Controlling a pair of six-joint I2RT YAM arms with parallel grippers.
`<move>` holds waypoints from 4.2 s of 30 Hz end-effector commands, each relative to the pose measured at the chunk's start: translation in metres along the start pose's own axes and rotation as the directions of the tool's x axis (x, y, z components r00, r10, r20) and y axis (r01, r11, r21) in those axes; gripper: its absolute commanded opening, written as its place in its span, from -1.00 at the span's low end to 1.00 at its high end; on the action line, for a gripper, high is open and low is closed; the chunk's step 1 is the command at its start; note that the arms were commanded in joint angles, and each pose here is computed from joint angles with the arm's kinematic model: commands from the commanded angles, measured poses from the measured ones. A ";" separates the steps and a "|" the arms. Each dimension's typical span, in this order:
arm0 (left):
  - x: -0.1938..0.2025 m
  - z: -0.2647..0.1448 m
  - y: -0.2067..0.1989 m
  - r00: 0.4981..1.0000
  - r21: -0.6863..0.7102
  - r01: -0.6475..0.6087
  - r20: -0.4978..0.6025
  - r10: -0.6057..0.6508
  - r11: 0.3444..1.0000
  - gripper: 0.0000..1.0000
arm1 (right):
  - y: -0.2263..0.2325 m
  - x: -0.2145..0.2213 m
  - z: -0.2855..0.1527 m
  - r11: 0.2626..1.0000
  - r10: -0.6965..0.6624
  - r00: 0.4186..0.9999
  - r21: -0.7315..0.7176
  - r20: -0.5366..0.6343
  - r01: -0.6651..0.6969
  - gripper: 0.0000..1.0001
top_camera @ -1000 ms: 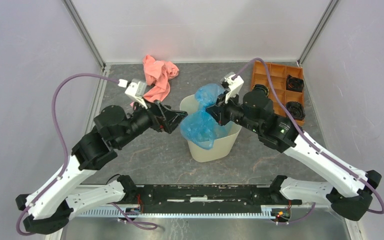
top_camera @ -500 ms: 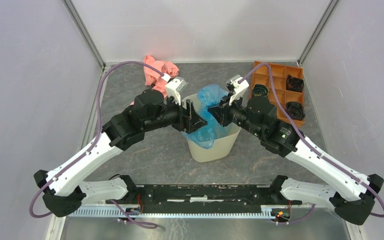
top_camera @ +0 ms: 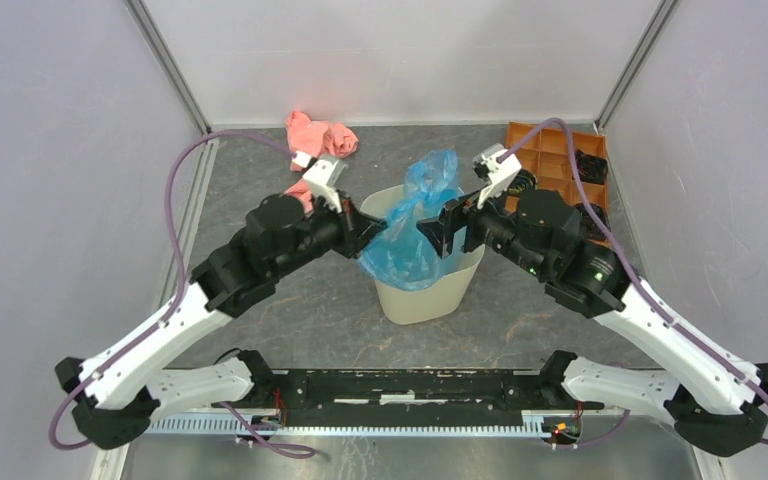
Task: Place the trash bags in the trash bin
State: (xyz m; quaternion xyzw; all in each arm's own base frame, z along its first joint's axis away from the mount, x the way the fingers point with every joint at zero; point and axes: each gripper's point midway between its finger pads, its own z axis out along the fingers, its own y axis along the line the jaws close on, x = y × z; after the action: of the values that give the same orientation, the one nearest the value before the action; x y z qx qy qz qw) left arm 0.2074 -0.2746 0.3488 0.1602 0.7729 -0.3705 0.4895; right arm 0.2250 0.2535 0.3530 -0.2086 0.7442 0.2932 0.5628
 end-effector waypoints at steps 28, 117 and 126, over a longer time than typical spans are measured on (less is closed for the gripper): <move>-0.010 -0.057 0.029 0.948 -0.051 0.216 0.252 -0.196 0.975 0.31 | -0.014 -0.018 -0.046 0.999 -0.042 0.991 0.033 0.126 0.038 -0.98; 0.047 -0.064 0.053 0.932 -0.207 0.363 0.091 -0.351 0.909 1.00 | -0.043 0.068 -0.080 0.994 0.016 1.000 0.104 -0.014 -0.015 0.46; 0.054 -0.064 0.022 0.907 -0.038 0.420 0.025 -0.419 0.907 1.00 | -0.040 0.061 -0.082 0.996 0.029 1.000 0.087 0.010 -0.030 -0.37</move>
State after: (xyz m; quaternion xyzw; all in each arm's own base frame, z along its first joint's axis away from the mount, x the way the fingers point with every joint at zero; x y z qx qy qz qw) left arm 0.1639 -0.2002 0.3048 -0.0257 0.8008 -0.4013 0.4438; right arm 0.1752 0.1729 0.2794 -0.1839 0.7741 0.2556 0.5492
